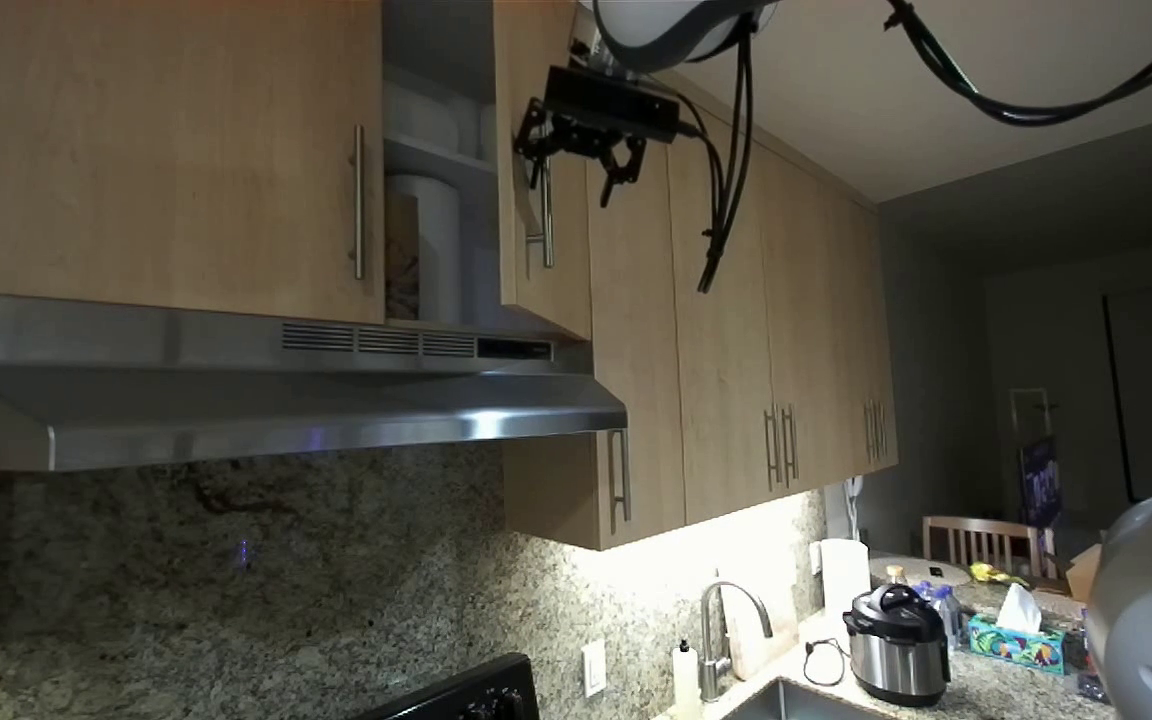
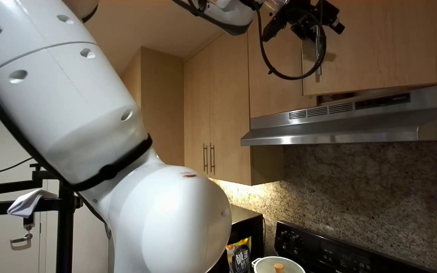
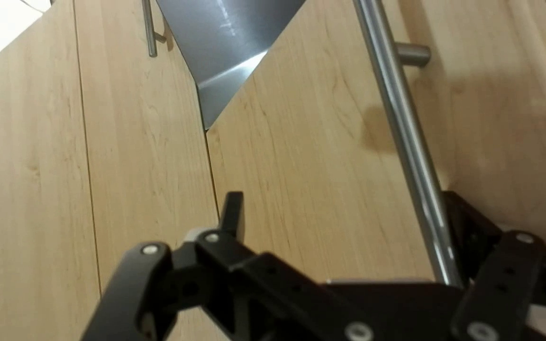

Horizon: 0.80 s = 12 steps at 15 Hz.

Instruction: Open the right door of the cabinet

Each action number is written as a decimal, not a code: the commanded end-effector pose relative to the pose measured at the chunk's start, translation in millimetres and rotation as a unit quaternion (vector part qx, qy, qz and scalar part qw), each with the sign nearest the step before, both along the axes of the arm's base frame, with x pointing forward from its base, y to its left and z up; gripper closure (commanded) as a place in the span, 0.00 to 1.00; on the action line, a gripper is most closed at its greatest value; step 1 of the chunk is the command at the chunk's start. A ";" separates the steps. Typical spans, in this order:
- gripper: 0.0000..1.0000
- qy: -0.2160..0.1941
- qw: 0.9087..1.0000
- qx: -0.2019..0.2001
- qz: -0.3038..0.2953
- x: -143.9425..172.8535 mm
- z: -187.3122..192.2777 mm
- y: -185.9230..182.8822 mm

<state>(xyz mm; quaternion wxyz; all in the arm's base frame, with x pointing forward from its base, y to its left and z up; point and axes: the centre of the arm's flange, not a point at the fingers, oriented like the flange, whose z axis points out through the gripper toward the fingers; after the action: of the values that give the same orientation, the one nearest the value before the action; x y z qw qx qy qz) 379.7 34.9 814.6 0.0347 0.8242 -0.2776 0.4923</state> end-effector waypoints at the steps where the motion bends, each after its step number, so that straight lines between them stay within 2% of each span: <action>1: 0.00 0.011 1.000 -0.007 -0.010 -9.8 -3.0 -30.8; 11: 0.00 0.020 1.000 -0.001 0.004 -28.5 2.4 -50.0; 12: 0.00 0.016 1.000 0.002 0.020 -18.0 4.3 -20.9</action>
<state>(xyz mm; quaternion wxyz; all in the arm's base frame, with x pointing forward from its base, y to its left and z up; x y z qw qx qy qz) 361.6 13.9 819.0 0.0269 0.8374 -0.2613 0.4793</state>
